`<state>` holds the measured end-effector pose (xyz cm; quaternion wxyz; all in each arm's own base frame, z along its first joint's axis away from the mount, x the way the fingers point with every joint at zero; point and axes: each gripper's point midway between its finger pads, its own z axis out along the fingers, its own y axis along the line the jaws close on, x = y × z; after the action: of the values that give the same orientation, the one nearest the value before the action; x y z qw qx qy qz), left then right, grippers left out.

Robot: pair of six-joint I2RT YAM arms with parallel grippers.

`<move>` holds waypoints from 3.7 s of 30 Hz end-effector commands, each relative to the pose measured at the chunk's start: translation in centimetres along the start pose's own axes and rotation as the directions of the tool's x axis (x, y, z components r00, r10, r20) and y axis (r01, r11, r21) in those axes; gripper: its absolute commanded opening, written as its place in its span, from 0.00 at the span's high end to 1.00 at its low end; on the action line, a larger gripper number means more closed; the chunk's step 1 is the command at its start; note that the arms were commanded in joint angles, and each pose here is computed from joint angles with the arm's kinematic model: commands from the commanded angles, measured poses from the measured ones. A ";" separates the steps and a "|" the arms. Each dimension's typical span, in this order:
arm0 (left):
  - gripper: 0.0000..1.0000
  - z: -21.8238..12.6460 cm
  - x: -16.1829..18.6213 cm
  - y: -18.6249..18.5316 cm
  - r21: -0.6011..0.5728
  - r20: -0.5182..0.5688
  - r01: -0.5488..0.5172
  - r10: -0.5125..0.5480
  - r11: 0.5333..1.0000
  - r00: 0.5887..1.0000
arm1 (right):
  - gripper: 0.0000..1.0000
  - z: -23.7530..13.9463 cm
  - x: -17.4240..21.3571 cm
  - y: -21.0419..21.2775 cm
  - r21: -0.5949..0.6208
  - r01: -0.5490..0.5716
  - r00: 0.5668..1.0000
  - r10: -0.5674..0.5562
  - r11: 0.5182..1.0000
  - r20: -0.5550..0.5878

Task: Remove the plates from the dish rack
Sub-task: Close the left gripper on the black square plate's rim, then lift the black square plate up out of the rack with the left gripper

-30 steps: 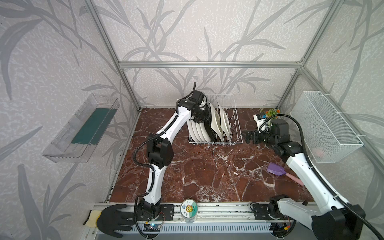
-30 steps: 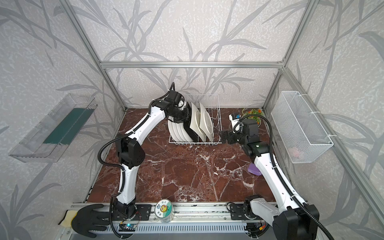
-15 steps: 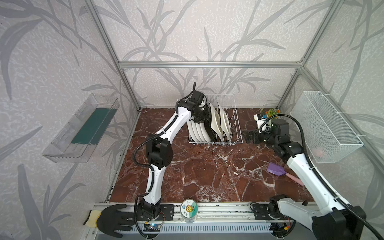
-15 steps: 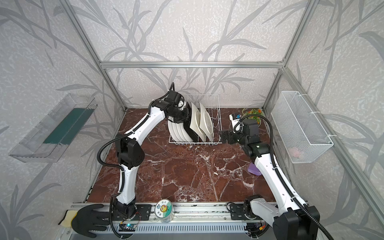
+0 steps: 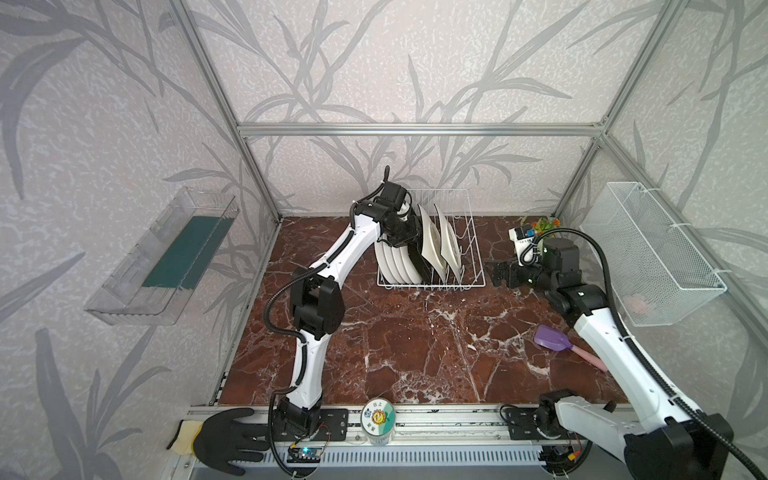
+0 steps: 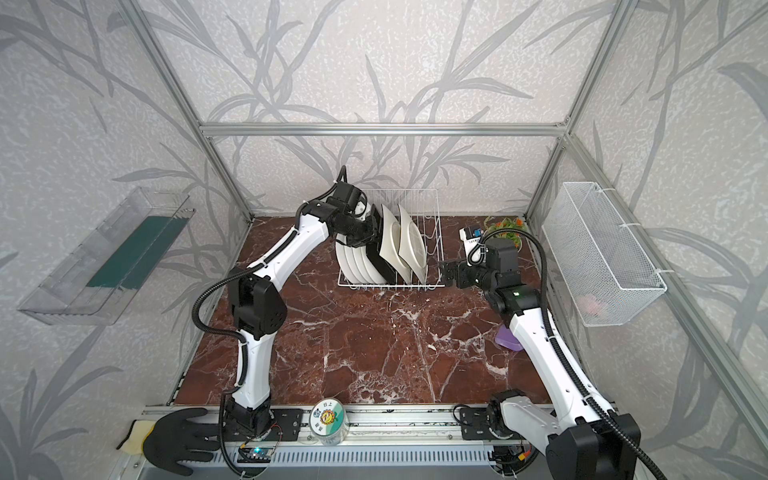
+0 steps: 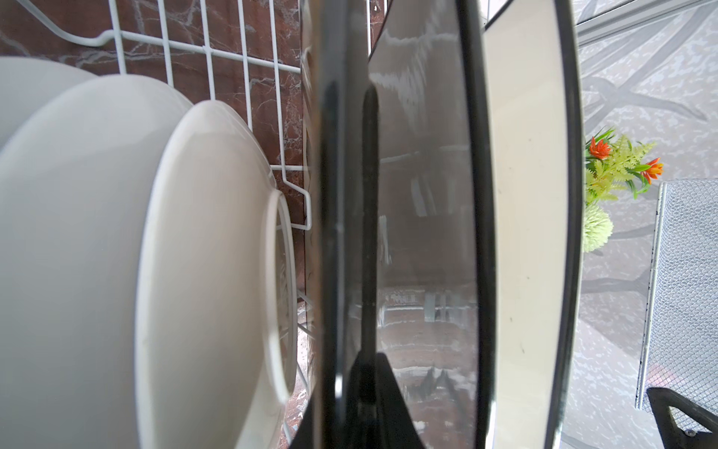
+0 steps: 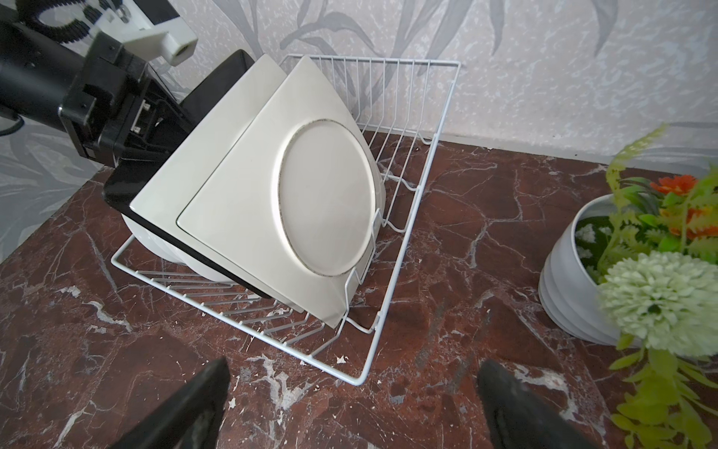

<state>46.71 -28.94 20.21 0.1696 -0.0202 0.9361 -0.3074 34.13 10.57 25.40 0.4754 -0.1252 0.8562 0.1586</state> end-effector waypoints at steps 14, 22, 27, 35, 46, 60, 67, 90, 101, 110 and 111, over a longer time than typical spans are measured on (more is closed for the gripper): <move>1.00 -5.2 -1.9 -4.3 0.095 0.117 -0.106 0.095 0.990 0.989 | 0.01 -0.4 -0.6 0.3 -0.004 -0.001 1.000 0.001 1.000 0.028; 1.00 -6.4 -2.2 -5.1 0.102 0.144 -0.124 0.109 0.987 0.984 | 0.01 -0.5 -0.7 0.3 -0.005 -0.002 1.000 0.002 1.000 0.030; 1.00 -7.1 -2.4 -5.3 0.096 0.153 -0.136 0.121 0.986 0.981 | 0.01 -0.6 -0.7 0.3 -0.006 -0.001 1.000 0.001 1.000 0.032; 1.00 -8.3 -2.6 -5.6 0.079 0.175 -0.160 0.145 0.984 0.974 | 0.01 -0.5 -0.7 0.4 -0.006 -0.002 1.000 0.002 1.000 0.032; 1.00 -10.3 -3.3 -6.4 0.088 0.233 -0.162 0.138 0.983 0.963 | 0.01 -0.6 -0.8 0.4 -0.007 -0.003 0.999 0.003 1.000 0.034; 1.00 -11.7 -3.4 -7.1 0.114 0.258 -0.164 0.131 0.980 0.957 | 0.01 -0.8 -0.9 0.5 -0.008 -0.002 0.999 0.003 1.000 0.038; 1.00 -13.2 -3.5 -7.3 0.110 0.279 -0.176 0.140 0.978 0.950 | 0.01 -0.8 -1.0 0.5 -0.013 -0.007 0.999 0.007 1.000 0.043; 1.00 -17.1 -4.0 -7.0 0.088 0.350 -0.187 0.146 0.978 0.925 | 0.01 -0.4 -1.1 0.9 -0.024 -0.014 0.999 0.015 1.000 0.045; 1.00 -18.8 -4.4 -7.5 0.100 0.390 -0.196 0.143 0.976 0.910 | 0.01 -0.2 -1.0 1.2 -0.024 -0.016 0.999 0.017 1.000 0.043; 1.00 -20.9 -4.9 -7.0 0.077 0.431 -0.201 0.149 0.977 0.890 | 0.01 -0.1 -1.5 1.6 -0.027 -0.001 0.999 0.002 1.000 0.043; 1.00 -21.0 -4.9 -7.0 0.077 0.435 -0.202 0.149 0.976 0.888 | 0.01 -0.1 -1.5 1.6 -0.027 0.001 0.999 0.001 1.000 0.041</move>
<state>44.93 -23.19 31.70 0.2754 -0.0209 0.9130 -0.3002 33.82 11.93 25.85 0.4784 -0.1291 0.8510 0.1739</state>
